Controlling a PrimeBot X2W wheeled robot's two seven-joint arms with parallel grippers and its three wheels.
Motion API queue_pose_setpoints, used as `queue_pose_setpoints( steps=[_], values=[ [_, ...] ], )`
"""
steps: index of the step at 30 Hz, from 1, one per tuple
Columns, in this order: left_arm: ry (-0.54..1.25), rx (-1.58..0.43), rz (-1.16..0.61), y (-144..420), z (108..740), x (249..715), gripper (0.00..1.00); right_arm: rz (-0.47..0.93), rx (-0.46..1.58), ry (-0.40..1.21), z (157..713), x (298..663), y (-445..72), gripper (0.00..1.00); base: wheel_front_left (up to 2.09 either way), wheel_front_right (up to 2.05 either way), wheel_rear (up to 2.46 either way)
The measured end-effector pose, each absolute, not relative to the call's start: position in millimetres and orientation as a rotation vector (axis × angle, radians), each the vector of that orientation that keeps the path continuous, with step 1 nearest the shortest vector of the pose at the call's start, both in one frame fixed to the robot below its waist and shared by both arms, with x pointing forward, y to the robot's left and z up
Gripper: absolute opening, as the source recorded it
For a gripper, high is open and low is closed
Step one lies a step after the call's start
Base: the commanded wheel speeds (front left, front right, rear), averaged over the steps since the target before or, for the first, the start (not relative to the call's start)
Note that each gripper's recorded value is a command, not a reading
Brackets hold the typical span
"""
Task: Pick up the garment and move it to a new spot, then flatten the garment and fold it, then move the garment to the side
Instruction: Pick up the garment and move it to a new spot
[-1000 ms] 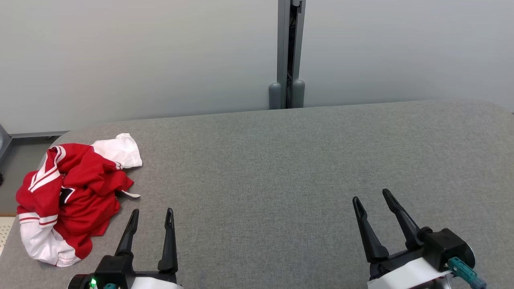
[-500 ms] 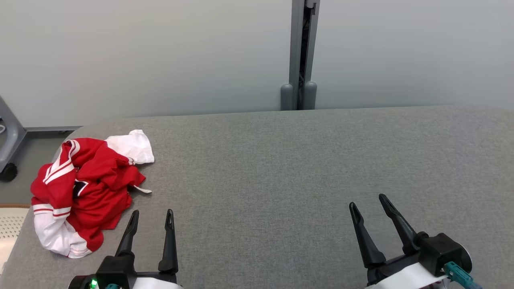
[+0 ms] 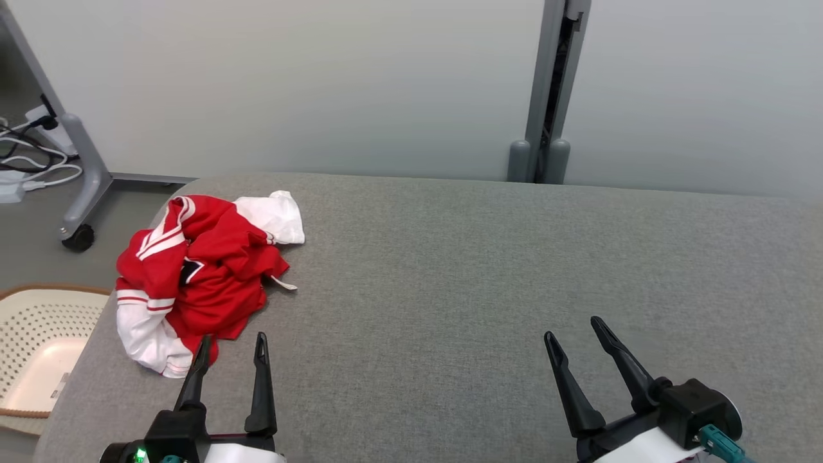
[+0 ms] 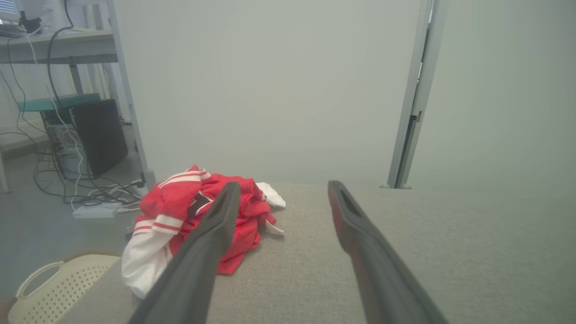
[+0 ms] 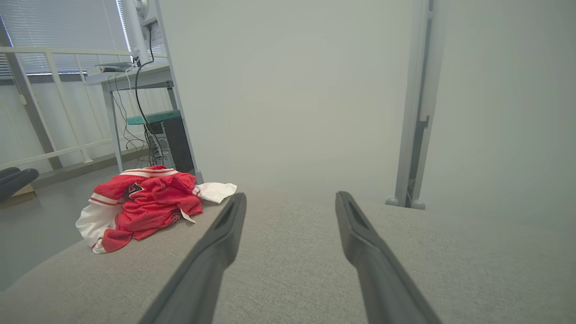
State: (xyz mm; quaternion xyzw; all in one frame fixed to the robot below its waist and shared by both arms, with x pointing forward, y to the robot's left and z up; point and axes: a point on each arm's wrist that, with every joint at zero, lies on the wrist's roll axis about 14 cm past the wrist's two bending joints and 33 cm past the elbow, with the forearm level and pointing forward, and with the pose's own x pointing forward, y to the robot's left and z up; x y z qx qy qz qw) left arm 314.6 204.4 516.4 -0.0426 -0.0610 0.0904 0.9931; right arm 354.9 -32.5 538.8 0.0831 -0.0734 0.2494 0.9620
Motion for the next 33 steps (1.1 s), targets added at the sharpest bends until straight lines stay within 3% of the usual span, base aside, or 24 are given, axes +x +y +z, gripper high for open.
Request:
queue_pose_setpoints(
  steps=[14, 33],
  values=[
    [-0.124, -0.076, 0.311, 239, 514, 287, 1.0, 0.625, 0.181, -0.137, 539, 354, 6, 1.0, 0.0, 0.0, 0.0],
    [-0.116, -0.082, 0.388, 257, 511, 273, 1.0, 0.673, 0.177, -0.11, 532, 352, 22, 1.0, 0.0, 0.0, 0.0]
  ],
)
